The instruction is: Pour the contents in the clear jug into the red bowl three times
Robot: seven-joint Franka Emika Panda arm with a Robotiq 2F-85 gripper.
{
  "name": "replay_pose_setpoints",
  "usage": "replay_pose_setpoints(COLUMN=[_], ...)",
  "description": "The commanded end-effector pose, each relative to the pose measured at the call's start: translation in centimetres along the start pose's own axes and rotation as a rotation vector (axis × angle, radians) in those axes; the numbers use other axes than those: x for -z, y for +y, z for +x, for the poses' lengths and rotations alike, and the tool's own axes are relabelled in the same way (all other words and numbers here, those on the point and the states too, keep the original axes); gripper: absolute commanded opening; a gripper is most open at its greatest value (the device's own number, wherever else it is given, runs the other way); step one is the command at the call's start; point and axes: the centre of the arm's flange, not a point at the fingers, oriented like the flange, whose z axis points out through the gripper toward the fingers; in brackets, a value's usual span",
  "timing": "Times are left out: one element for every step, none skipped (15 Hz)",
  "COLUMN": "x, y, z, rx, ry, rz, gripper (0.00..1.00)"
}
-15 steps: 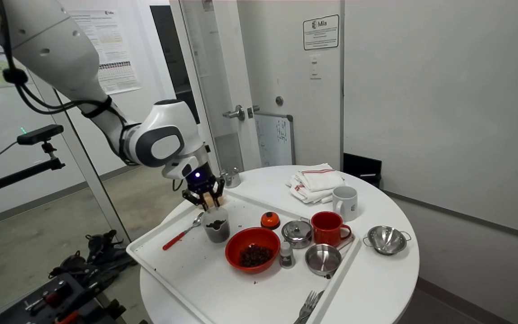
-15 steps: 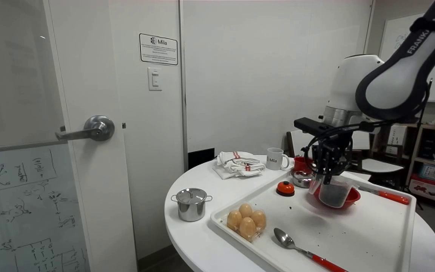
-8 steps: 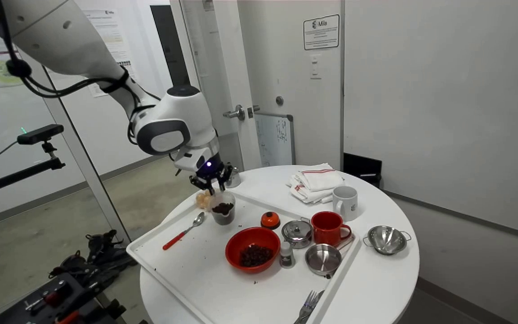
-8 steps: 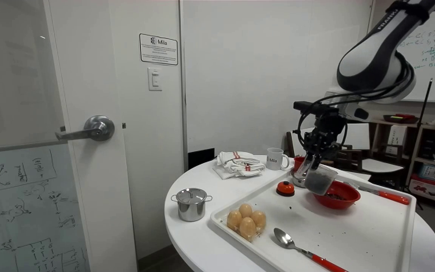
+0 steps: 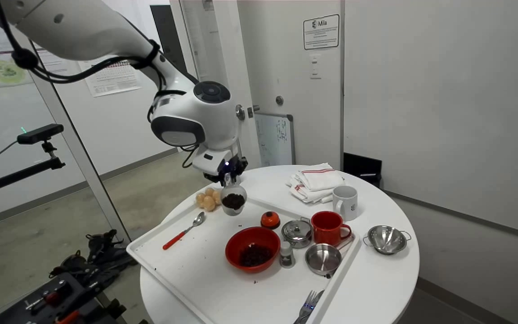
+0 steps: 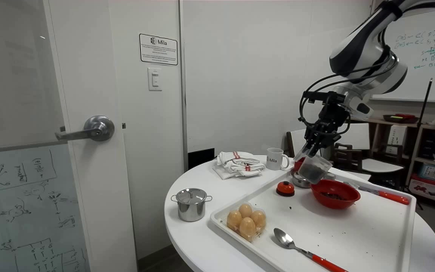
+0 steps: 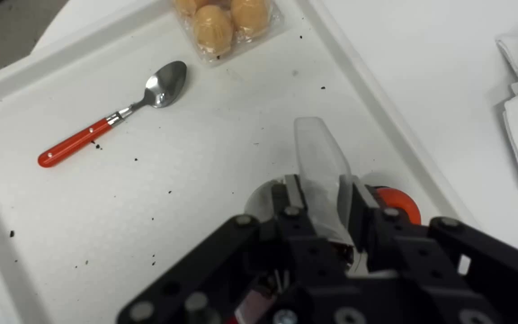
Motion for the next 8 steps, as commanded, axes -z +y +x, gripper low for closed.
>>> replay_pose_setpoints(x=[1.1,1.5,1.7,1.9,2.1,2.3,2.4,2.7], y=[-1.3,-1.5,-1.7,-1.8,-1.9,-1.9,-1.9,-1.8], z=[2.6,3.3,3.7,4.2,4.6,4.9,5.2,5.6], rx=[-0.006,-0.006,-0.006,-0.003,0.000,0.004,0.004,-0.002], ry=[-0.136,-0.178,-0.211,-0.247,-0.275,-0.303,-0.327,-0.355], rz=[-0.016,-0.022,-0.025,-0.031,-0.036,-0.045,-0.052,-0.056], gripper=[0.11,0.11,0.11,0.11,0.11,0.11,0.11,0.11])
